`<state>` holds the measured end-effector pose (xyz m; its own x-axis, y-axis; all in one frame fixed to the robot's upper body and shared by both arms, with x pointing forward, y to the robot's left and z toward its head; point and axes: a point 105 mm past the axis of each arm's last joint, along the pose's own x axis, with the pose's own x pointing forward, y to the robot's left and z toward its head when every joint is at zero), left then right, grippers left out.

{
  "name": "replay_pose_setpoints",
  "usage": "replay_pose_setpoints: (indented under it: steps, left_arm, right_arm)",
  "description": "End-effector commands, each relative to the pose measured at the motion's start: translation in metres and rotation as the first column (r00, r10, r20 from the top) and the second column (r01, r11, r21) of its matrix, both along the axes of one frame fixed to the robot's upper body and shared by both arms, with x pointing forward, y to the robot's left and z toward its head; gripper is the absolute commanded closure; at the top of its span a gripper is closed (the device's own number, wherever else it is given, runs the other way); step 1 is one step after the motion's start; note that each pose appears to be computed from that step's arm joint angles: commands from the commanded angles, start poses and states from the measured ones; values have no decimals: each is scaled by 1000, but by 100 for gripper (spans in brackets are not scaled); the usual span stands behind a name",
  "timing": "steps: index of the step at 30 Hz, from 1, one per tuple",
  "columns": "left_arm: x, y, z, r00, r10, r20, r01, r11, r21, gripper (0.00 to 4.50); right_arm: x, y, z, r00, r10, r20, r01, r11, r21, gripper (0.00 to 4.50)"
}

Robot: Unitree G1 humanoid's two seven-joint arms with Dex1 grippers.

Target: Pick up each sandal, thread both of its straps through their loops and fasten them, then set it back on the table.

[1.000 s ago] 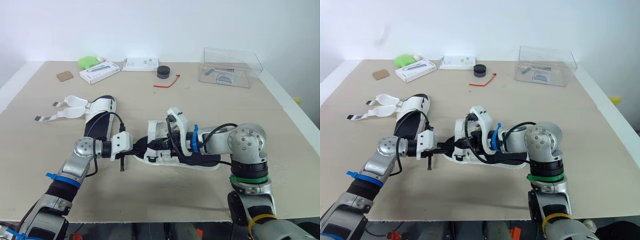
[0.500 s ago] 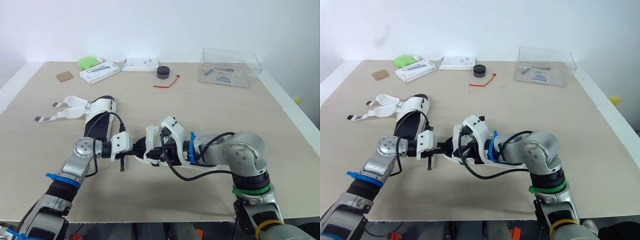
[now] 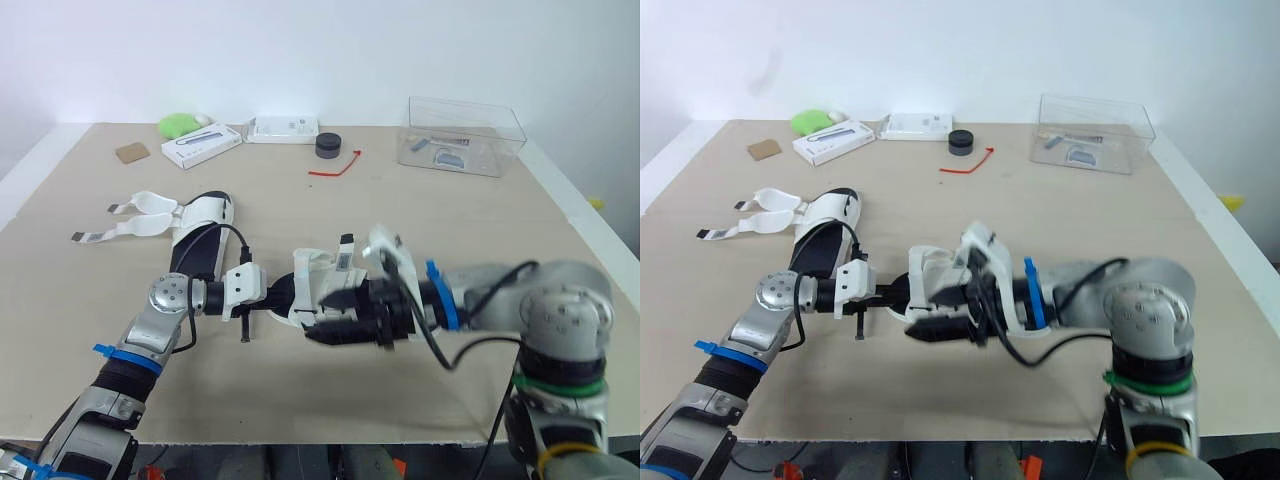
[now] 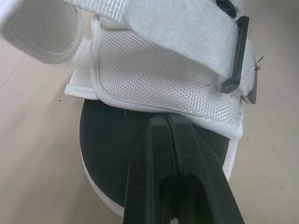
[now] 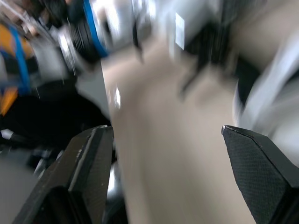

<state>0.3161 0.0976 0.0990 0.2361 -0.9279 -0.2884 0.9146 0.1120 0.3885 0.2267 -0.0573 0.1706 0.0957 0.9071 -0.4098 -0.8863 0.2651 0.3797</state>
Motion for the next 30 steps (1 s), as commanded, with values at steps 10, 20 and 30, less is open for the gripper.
replay_pose_setpoints:
  steps: [10, 20, 30]
  left_arm:
    - [3, 6, -18, 997, 31, -71, -27, 998, 58, 450]
    - [3, 9, -15, 997, 47, -67, -43, 997, 56, 450]
    - [1, 9, -18, 996, 53, -76, -49, 997, 56, 450]
  right_arm:
    - [33, 5, -30, 983, -152, 104, 159, 985, -60, 46]
    - [49, 16, -28, 979, -149, 137, 156, 987, -42, 46]
    - [43, 28, -30, 989, -128, 79, 130, 991, -18, 46]
